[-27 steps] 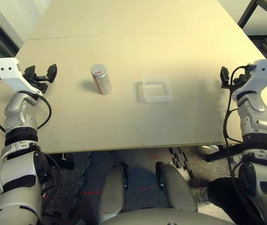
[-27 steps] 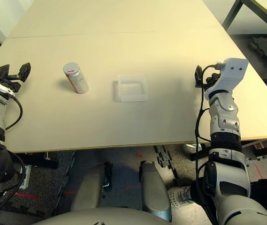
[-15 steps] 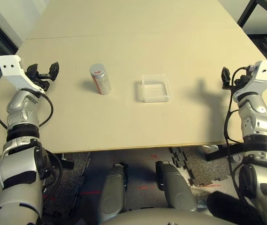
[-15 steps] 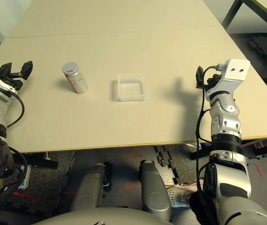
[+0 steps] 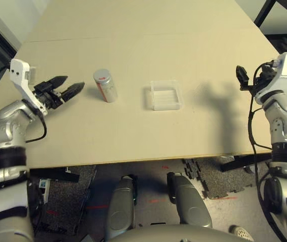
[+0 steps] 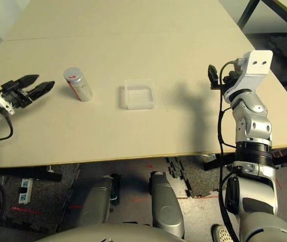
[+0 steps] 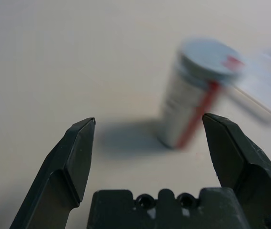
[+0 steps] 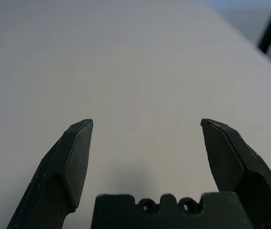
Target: Pour the medicine from the bottle into the box.
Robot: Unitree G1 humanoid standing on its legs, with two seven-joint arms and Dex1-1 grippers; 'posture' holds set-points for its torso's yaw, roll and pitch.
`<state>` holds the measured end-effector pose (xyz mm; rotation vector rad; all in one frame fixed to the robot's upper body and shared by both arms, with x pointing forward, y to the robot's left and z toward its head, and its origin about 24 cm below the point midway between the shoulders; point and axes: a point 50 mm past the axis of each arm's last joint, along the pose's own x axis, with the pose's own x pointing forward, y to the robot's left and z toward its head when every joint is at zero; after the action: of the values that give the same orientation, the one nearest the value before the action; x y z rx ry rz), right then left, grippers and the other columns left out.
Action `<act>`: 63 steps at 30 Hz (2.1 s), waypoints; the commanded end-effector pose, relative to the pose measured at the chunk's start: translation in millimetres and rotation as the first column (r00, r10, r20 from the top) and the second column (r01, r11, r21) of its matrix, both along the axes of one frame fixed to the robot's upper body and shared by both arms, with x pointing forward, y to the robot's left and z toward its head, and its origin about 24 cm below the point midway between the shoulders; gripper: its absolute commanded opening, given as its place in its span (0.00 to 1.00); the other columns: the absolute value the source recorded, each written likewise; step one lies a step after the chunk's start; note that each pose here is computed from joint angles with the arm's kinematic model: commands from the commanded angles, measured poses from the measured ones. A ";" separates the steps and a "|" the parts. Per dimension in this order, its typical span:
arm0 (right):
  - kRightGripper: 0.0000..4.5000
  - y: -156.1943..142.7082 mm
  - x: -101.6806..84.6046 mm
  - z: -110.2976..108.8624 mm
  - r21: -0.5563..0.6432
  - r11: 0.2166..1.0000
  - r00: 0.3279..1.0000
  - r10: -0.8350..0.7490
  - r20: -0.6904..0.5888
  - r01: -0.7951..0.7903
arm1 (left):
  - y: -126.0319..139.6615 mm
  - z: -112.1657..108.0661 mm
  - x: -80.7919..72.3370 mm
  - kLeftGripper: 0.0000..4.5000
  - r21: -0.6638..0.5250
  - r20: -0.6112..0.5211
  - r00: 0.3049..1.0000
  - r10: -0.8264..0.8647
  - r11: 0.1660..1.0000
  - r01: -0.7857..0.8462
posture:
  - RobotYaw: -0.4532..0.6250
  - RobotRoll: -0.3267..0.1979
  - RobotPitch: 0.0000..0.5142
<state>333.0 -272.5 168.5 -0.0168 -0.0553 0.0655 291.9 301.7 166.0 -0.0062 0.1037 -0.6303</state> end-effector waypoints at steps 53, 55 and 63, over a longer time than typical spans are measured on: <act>1.00 115.0 -64.4 23.6 0.004 0.628 0.608 0.756 -0.243 -0.779 | -56.1 -39.7 65.9 0.70 0.034 0.042 0.995 -0.087 0.996 0.086 | 0.26 0.62 0.32; 1.00 116.2 -64.4 23.8 -0.008 0.616 0.601 0.764 -0.235 -0.787 | -55.5 -39.1 65.9 0.58 0.036 0.045 0.995 -0.088 0.996 0.086 | 0.27 0.62 0.32; 1.00 116.3 -60.9 23.9 -0.031 0.607 0.598 0.770 -0.223 -0.794 | -66.5 -18.7 70.6 0.58 0.034 0.110 0.983 -0.145 0.989 0.142 | 0.28 0.62 0.32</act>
<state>272.3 -157.0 195.3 -0.1057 0.1314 0.9688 360.0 242.9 135.8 0.0432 0.0343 -0.7294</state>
